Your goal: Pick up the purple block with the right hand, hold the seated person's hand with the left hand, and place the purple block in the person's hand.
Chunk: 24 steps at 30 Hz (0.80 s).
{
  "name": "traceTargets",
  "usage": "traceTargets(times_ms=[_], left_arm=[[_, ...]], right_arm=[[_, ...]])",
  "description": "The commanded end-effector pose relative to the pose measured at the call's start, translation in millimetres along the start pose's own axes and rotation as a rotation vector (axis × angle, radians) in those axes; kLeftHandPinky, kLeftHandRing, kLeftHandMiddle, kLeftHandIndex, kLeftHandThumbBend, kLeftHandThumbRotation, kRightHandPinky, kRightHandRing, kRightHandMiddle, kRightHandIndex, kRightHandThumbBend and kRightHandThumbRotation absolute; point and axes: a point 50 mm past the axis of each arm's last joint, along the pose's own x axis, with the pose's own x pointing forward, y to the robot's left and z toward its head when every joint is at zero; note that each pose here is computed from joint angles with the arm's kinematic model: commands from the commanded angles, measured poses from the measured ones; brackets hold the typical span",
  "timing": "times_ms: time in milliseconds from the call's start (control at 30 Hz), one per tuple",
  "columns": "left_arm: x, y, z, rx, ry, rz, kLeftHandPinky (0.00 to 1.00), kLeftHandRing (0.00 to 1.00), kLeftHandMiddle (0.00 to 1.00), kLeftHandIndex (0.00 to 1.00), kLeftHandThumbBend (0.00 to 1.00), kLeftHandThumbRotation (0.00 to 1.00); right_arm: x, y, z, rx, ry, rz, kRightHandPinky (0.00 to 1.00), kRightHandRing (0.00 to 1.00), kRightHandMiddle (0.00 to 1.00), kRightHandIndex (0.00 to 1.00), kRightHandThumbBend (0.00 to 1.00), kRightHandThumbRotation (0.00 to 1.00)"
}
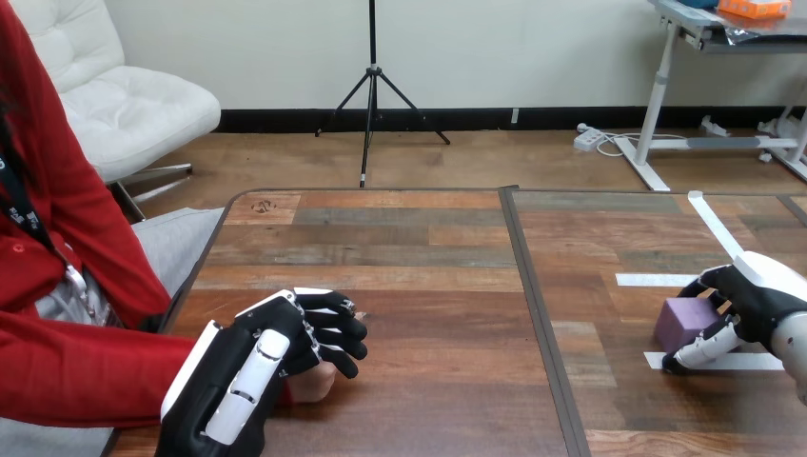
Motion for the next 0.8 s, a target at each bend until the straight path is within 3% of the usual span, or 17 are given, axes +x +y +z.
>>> traceTargets(times_ms=[0, 300, 767], left_arm=[[16.1, 3.5, 11.1, 0.013, -0.085, -0.013, 0.47, 0.55, 0.58, 0.59, 0.48, 0.8], [16.1, 3.2, 10.9, 0.013, -0.086, -0.011, 0.47, 0.55, 0.58, 0.59, 0.47, 0.79], [15.8, 3.2, 11.1, 0.02, -0.088, -0.011, 0.47, 0.55, 0.58, 0.58, 0.47, 0.81]], right_arm=[[2.0, -8.3, 7.1, 0.004, -0.028, -0.023, 0.55, 0.56, 0.6, 0.6, 0.72, 0.0], [2.0, -10.1, 6.7, 0.008, -0.025, -0.036, 0.51, 0.55, 0.58, 0.51, 0.65, 0.0], [2.0, -11.0, 7.0, 0.013, -0.027, -0.047, 0.46, 0.51, 0.54, 0.47, 0.69, 0.0]])
